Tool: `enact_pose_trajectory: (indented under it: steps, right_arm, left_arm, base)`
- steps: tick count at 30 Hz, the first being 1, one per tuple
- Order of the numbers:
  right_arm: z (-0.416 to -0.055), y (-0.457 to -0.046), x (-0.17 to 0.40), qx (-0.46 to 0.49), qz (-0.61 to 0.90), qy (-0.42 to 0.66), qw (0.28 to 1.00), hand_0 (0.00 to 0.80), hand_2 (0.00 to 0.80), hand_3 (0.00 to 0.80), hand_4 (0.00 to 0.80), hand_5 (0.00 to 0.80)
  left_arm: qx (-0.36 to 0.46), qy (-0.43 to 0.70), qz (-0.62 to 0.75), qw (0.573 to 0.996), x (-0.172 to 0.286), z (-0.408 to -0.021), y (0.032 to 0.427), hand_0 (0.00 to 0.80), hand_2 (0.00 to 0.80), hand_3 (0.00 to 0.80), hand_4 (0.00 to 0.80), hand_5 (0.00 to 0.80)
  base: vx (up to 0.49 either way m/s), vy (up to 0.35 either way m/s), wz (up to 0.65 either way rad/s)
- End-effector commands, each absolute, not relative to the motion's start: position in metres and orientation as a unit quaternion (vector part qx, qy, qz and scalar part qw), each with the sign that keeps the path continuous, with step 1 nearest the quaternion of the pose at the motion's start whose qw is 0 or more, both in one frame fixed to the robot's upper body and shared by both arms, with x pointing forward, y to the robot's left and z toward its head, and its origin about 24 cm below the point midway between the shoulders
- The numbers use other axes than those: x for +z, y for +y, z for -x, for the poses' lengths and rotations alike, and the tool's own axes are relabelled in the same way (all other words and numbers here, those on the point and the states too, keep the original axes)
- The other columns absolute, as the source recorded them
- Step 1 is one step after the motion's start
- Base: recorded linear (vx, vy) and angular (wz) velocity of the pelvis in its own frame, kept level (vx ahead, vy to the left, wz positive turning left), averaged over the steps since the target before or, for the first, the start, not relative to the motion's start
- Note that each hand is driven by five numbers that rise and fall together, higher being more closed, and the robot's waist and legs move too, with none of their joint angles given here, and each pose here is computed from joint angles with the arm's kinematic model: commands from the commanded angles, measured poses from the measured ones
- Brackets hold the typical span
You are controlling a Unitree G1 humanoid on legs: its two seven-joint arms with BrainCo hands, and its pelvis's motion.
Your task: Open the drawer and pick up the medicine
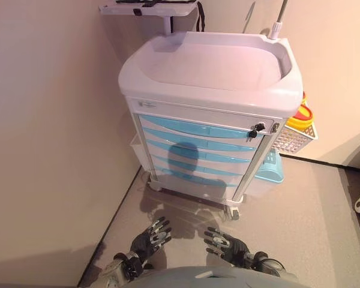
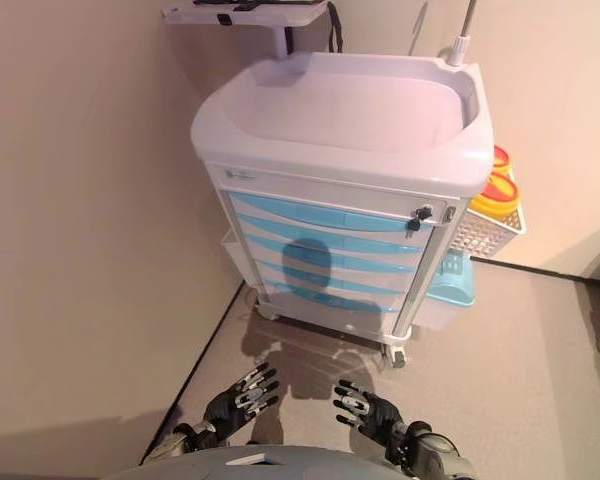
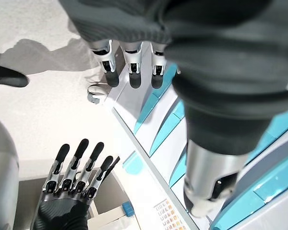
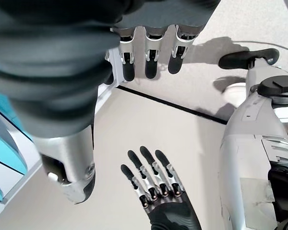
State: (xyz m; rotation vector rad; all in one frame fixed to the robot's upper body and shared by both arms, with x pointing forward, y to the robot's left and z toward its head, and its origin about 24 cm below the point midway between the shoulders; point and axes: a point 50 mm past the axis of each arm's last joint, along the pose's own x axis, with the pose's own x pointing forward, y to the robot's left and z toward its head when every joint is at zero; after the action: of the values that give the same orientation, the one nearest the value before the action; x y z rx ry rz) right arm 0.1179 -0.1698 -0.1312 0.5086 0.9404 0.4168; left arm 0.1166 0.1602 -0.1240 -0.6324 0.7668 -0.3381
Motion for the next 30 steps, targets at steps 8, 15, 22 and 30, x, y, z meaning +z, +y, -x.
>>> enact_pose_trajectory:
  steps: [8, 15, 22, 30]
  right_arm:
    - [-0.147, -0.145, -0.12, 0.233, -0.261, 0.394, 0.85, 0.0, 0.0, 0.0, 0.0, 0.0]
    - [-0.147, -0.146, -0.122, 0.228, -0.264, 0.393, 0.851, 0.0, 0.0, 0.0, 0.0, 0.0]
    - [-0.146, -0.146, -0.122, 0.224, -0.265, 0.393, 0.852, 0.0, 0.0, 0.0, 0.0, 0.0]
    - [-0.142, -0.15, -0.123, 0.219, -0.263, 0.401, 0.85, 0.0, 0.0, 0.0, 0.0, 0.0]
  left_arm:
    - [-0.168, 0.313, 0.326, 0.876, -0.115, -0.138, 0.161, 0.0, 0.0, 0.0, 0.0, 0.0]
    - [-0.143, 0.298, 0.313, 0.89, -0.114, -0.141, 0.166, 0.0, 0.0, 0.0, 0.0, 0.0]
    - [-0.122, 0.286, 0.317, 0.896, -0.113, -0.14, 0.168, 0.0, 0.0, 0.0, 0.0, 0.0]
    - [-0.141, 0.324, 0.384, 0.853, -0.119, -0.129, 0.158, 0.0, 0.0, 0.0, 0.0, 0.0]
  base:
    - [0.0, 0.0, 0.0]
    - [0.0, 0.0, 0.0]
    - [0.005, 0.001, 0.0]
    - [0.042, 0.007, 0.0]
